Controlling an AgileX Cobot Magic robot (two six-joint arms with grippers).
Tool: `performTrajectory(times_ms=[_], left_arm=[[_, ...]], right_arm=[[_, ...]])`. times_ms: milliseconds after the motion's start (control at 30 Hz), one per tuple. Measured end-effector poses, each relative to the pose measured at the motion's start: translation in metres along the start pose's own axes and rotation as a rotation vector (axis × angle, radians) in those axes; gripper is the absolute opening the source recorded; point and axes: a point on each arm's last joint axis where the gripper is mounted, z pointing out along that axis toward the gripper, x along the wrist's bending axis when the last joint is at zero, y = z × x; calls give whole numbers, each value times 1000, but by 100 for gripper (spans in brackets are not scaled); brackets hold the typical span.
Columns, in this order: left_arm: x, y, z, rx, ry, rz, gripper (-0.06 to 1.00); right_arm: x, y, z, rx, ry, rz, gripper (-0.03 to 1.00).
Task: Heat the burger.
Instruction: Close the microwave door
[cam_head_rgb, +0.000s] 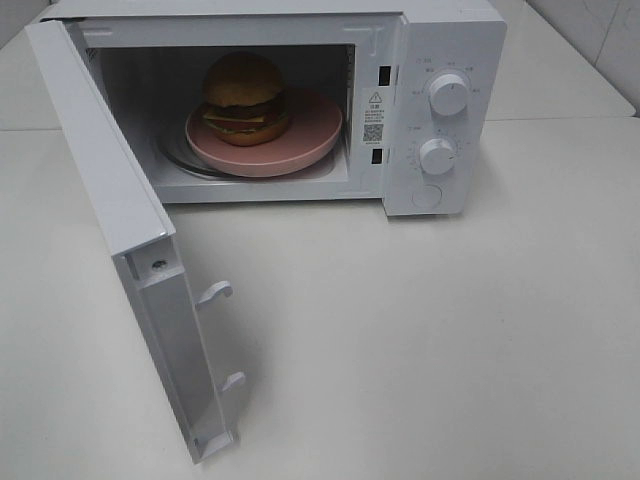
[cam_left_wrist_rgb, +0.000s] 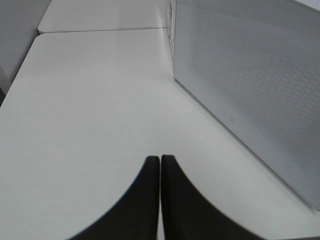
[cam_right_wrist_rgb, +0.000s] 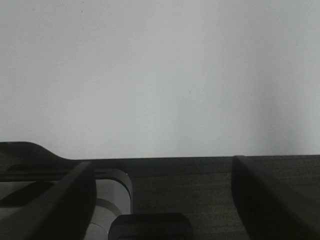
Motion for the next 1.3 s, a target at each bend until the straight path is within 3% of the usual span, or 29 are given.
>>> performTrajectory(times_ms=[300,467,500,533,867,1300], left_arm=[[0,0,0,0,0,0,0],[0,0,0,0,0,0,0],[0,0,0,0,0,0,0],[0,0,0,0,0,0,0],[-1,0,0,-1,-10,-6,0],[-2,4,-3,-31,-26,-7,0]], right_arm=[[-7,-48,-5,-172,24,-4,69],[-8,-68,-1,-378,56,-7,69],[-8,-68,-1,-378,56,-7,69],[-9,-75,-3,-451,68,-11,69],[-9,-111,-19,-731,138,-60,69],[-10,-113,-19,-748,133,-74,69]])
